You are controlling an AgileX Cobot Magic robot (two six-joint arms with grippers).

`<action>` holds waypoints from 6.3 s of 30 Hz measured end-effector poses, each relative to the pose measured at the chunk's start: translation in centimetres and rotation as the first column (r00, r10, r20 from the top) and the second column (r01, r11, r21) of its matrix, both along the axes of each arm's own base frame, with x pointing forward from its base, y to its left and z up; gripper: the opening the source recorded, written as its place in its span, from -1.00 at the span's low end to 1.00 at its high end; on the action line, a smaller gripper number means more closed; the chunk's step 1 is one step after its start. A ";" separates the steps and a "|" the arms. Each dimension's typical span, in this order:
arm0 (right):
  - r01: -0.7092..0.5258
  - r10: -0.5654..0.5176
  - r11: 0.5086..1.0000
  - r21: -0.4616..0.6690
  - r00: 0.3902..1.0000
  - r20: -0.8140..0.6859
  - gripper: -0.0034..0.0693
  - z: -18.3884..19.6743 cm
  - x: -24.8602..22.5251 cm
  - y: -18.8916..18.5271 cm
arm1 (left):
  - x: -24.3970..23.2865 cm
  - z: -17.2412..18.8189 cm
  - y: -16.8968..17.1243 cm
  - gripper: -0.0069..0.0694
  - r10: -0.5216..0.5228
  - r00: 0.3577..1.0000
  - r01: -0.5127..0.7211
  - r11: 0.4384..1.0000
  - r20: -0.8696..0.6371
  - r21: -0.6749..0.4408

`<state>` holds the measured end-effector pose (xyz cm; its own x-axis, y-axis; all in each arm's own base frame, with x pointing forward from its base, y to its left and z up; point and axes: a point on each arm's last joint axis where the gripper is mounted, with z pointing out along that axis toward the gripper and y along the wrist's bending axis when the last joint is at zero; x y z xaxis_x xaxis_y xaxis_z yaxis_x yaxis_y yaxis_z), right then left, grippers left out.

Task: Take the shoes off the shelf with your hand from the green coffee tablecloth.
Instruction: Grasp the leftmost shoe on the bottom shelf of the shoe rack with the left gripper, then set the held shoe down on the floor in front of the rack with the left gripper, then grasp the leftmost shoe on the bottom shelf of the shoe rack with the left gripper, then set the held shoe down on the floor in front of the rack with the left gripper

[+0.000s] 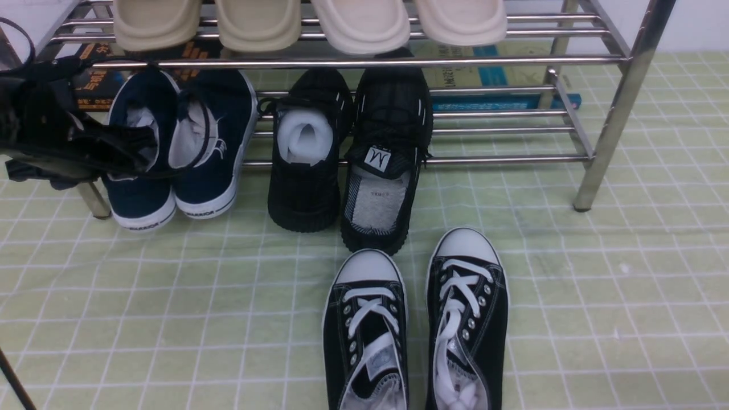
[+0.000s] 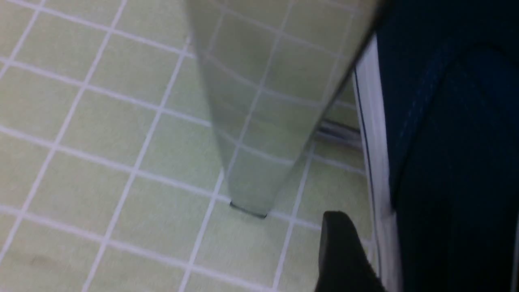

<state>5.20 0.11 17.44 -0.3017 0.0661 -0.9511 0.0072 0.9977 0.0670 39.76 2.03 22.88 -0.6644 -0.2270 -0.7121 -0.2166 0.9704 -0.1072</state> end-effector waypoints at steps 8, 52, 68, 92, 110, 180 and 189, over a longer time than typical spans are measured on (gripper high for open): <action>0.000 0.000 1.000 0.000 1.000 0.000 -0.26 0.0 0.0 0.0 | -0.2 0.1 0.0 -0.67 0.020 1.000 -0.021 1.000 -0.016 -0.016; 0.000 0.000 1.000 -0.001 1.000 0.000 -0.26 0.0 0.0 0.0 | -19.8 0.6 -6.1 -0.74 -0.133 0.918 0.095 0.988 -0.374 -0.119; 0.000 0.000 1.000 -0.001 1.000 0.000 -0.26 0.0 0.0 0.0 | -18.5 -0.4 -5.5 -0.74 -0.043 0.929 0.034 0.999 -0.369 -0.033; 0.000 0.000 1.000 0.000 1.000 0.000 -0.26 0.0 0.0 0.0 | -19.0 -0.4 -5.3 0.11 -0.025 0.912 0.021 1.000 -0.409 -0.015; 0.000 0.000 1.000 0.000 1.000 0.000 -0.26 0.0 0.0 0.0 | -15.1 11.0 -5.6 -0.57 -0.021 0.974 0.026 0.999 -0.227 0.018; 0.000 0.000 1.000 0.000 1.000 0.000 -0.25 0.0 0.0 0.0 | -7.9 11.4 -7.6 -0.75 -0.065 0.912 0.087 0.996 -0.404 0.035; 0.000 0.000 1.000 0.000 1.000 0.000 -0.25 0.0 0.0 0.0 | -10.2 11.8 -7.7 -0.74 -0.112 0.896 0.122 0.992 -0.429 -0.004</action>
<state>5.19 0.12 17.44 -0.3017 0.0662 -0.9511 0.0071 0.9977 0.0671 29.58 -5.64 34.70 -0.9267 -0.1160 -0.3575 -0.1211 0.9926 -0.0081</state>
